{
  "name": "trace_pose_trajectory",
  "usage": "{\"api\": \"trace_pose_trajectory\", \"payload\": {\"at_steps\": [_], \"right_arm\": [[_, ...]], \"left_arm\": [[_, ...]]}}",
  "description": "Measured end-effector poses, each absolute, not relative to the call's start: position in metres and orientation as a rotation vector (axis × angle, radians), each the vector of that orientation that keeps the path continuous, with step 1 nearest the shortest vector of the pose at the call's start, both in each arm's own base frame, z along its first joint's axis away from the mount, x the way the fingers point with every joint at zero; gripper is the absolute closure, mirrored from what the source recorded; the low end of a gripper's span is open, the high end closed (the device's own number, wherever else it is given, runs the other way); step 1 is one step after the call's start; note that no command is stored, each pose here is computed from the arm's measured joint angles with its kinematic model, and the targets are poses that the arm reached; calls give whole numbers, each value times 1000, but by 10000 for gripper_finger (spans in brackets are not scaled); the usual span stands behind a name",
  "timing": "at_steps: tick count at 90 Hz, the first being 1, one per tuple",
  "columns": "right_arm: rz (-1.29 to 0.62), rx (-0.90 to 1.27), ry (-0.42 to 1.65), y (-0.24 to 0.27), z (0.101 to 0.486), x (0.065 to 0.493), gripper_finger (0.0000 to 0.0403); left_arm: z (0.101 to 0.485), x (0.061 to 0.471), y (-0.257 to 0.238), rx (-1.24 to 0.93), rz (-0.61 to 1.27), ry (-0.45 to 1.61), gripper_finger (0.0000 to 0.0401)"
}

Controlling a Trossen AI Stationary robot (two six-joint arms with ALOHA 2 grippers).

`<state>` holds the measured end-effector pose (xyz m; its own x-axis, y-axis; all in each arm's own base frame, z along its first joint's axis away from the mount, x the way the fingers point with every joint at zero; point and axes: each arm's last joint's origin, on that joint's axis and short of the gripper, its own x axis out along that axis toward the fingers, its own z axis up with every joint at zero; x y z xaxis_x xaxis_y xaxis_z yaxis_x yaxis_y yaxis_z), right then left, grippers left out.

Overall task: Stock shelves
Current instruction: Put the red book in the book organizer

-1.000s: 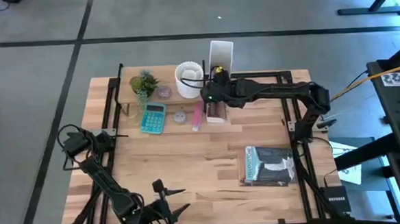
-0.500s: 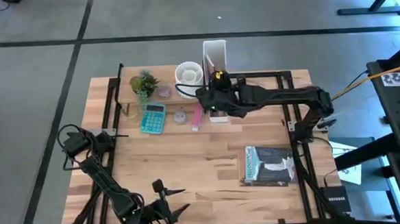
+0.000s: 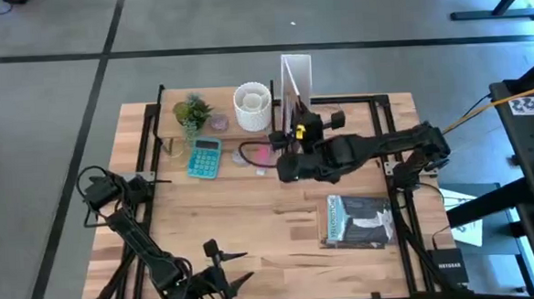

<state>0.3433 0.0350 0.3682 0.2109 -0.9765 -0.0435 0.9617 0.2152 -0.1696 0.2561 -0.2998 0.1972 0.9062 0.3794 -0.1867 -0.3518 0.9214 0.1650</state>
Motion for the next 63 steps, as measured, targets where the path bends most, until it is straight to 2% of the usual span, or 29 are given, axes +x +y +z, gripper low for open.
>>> {"api": "trace_pose_trajectory", "payload": {"at_steps": [20, 63], "right_arm": [[-1362, -46, 96, 34, 344, 344, 399], [-1375, -9, 58, 32, 339, 353, 399]], "left_arm": [[197, 256, -300, 131, 378, 219, 166], [197, 256, -300, 139, 378, 220, 166]]}}
